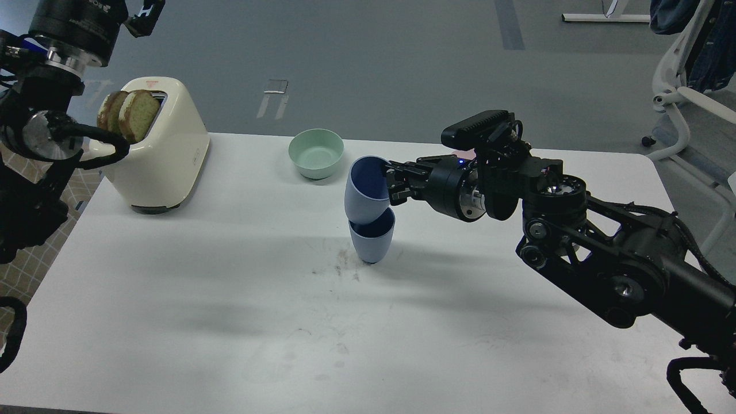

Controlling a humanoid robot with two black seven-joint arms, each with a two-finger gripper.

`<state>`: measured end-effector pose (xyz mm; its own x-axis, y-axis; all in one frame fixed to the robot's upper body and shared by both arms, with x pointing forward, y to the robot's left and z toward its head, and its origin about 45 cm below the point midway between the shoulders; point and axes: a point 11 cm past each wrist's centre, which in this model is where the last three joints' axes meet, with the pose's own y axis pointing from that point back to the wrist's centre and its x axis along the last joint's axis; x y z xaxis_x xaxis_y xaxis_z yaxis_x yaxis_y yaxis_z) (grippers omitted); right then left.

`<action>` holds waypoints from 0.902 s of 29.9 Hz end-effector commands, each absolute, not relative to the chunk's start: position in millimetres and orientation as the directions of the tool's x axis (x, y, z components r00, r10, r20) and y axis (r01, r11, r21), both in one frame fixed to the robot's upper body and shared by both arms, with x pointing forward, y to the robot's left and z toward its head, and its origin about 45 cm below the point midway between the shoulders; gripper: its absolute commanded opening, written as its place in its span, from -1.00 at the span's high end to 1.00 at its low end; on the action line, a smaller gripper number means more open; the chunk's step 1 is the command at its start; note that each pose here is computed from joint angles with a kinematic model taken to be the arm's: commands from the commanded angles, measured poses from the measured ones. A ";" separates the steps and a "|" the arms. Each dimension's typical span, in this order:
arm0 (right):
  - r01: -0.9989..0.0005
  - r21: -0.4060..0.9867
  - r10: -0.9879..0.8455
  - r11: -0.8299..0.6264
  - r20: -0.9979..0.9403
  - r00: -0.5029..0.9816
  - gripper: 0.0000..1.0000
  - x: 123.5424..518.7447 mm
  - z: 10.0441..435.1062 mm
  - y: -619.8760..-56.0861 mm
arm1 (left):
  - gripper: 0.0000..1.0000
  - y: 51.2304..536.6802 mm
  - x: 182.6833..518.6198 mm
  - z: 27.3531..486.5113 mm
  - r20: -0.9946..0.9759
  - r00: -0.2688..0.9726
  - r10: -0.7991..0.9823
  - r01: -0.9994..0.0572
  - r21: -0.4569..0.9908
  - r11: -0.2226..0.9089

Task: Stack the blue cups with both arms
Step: 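Lift the blue cup and lower it into the centered blue cup, then release the stacked cup and pull the right gripper away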

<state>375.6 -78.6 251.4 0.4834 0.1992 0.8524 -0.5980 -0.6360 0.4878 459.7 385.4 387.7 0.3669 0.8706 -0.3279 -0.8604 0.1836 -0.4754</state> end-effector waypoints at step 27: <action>-0.579 0.517 0.194 -0.630 0.827 0.527 0.56 366.4 231.8 -82.9 | -0.95 382.8 459.8 386.0 -0.323 0.376 0.869 -0.860 -0.470 0.198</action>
